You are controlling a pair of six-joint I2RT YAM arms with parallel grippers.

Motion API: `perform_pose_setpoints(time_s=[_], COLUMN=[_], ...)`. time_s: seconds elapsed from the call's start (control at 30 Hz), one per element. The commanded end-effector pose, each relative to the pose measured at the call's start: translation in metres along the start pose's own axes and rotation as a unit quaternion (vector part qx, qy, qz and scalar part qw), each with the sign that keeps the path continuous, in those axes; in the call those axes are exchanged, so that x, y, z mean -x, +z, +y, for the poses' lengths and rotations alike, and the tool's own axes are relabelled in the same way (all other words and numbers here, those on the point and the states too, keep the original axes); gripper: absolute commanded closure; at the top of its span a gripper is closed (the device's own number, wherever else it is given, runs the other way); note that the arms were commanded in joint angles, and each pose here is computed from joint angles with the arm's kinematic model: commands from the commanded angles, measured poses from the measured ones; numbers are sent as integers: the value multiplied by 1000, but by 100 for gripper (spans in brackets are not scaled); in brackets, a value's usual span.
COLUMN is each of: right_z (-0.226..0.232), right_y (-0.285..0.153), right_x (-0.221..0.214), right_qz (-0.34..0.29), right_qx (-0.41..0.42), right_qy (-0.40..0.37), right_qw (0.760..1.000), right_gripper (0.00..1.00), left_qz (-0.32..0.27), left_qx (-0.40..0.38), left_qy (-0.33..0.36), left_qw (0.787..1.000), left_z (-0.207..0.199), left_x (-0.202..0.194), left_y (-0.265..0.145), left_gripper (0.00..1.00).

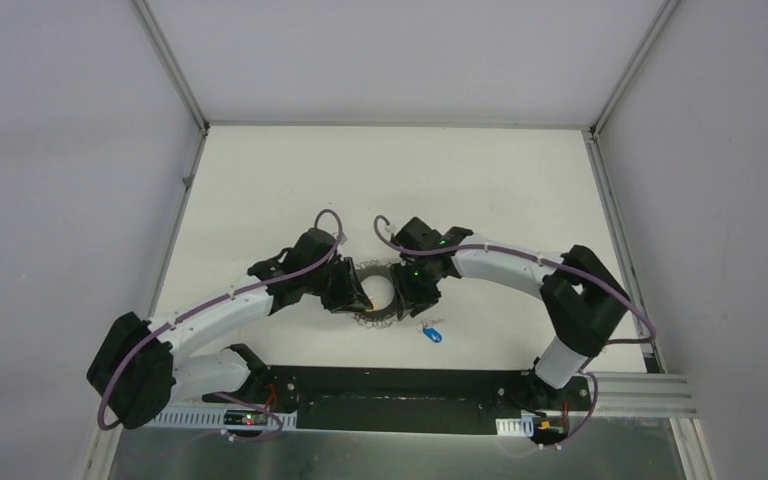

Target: Put the keys on the keyring

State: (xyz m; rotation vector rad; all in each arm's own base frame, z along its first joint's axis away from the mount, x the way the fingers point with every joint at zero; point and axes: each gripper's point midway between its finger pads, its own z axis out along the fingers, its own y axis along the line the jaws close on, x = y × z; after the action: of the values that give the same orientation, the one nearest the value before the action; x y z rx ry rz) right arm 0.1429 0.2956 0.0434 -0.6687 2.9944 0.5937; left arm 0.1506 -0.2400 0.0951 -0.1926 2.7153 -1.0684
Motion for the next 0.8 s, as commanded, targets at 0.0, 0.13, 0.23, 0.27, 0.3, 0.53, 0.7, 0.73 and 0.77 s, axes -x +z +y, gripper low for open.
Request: perform_pose_setpoints(time_s=[0.0,0.13,0.23,0.27,0.3,0.53,0.7,0.73,0.77], right_z=[15,1,-6,-8,-9,-14,-15,-16,-16], right_y=[-41,-54,-57,-58,-58,-54,-52,-52,-51], right_x=[22,22,20,19,18,13,13,13,13], right_qz=[-74,-91,-95,-95,-95,-89,-84,-84,-84], right_qx=[102,122,130,132,134,134,134,133,133], right_qy=[35,63,76,80,83,91,92,92,93], right_qw=[991,986,984,983,983,983,983,983,983], right_gripper=[62,63,63,63,63,62,62,61,61], left_qz=[1,16,30,35,40,65,79,81,83], left_qx=[-39,-25,-11,-6,-3,19,23,23,23], left_qy=[36,50,50,49,48,50,51,51,53], left_qw=[999,998,998,998,998,996,995,995,995], left_z=[-42,-50,-45,-43,-41,-28,-24,-24,-24], left_x=[14,18,18,17,16,10,4,3,2], left_y=[19,37,49,52,55,70,75,76,76], left_gripper=[72,72,73,73,73,74,73,74,74])
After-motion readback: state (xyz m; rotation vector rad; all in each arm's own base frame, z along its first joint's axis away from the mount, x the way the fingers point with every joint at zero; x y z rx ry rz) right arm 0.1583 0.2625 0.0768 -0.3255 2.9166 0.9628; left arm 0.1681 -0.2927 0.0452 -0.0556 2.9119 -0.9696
